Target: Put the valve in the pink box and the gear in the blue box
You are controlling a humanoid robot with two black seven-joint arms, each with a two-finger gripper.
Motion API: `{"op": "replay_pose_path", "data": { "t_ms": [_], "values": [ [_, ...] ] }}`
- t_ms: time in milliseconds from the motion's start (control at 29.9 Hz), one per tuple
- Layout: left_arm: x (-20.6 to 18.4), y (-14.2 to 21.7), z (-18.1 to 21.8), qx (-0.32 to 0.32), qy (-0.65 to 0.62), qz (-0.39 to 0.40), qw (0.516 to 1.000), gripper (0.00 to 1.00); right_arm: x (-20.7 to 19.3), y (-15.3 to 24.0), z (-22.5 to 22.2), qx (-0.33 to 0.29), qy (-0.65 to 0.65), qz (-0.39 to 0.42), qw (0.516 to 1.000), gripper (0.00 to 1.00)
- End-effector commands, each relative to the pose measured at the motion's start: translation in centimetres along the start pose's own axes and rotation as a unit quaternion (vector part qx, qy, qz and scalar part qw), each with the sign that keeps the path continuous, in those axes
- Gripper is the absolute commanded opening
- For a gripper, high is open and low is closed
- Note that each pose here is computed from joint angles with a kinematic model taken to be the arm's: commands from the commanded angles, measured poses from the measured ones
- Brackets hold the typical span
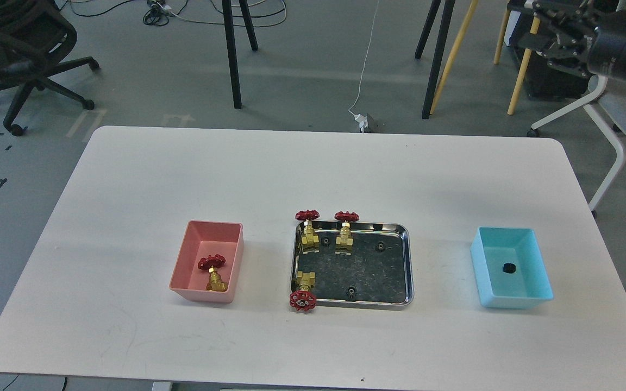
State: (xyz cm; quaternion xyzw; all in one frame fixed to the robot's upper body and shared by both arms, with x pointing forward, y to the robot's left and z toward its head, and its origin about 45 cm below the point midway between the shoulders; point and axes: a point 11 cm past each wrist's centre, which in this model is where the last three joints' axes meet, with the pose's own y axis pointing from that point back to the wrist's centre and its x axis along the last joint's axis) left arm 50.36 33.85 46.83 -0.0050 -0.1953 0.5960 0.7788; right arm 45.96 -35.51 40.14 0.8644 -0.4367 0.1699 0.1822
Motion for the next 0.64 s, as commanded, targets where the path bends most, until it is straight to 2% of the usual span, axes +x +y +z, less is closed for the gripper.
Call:
{"op": "replay_pose_path", "data": {
  "t_ms": [0,167,401,468,602],
  "values": [
    [-2.9,-1.4,0.9,-0.015,0.008,-0.033,0.999,0.99,1.3,-0.7,-0.6,0.037,-0.097,0.072,0.992,0.84],
    [-5.2,-2.6,1.6,-0.023,0.018,-0.05,0.998,0.99,2.6,-2.4,2.0,-0.002,-0.144,0.179,0.973,0.84],
    [-6.8,-4.5,0.3,0.026,0.055,-0.028,0.998,0.99,2.8,-5.2,5.7,-0.063,-0.191,0.278,0.939,0.85],
    [-6.5,-4.5,-0.3,0.038,0.066,-0.021,0.997,0.99,1.9,-6.4,5.7,-0.066,-0.197,0.274,0.939,0.98],
    [-6.1,-4.1,-0.8,0.043,0.066,-0.018,0.997,0.99,1.3,-7.0,5.5,-0.061,-0.197,0.269,0.941,0.98]
  ]
}}
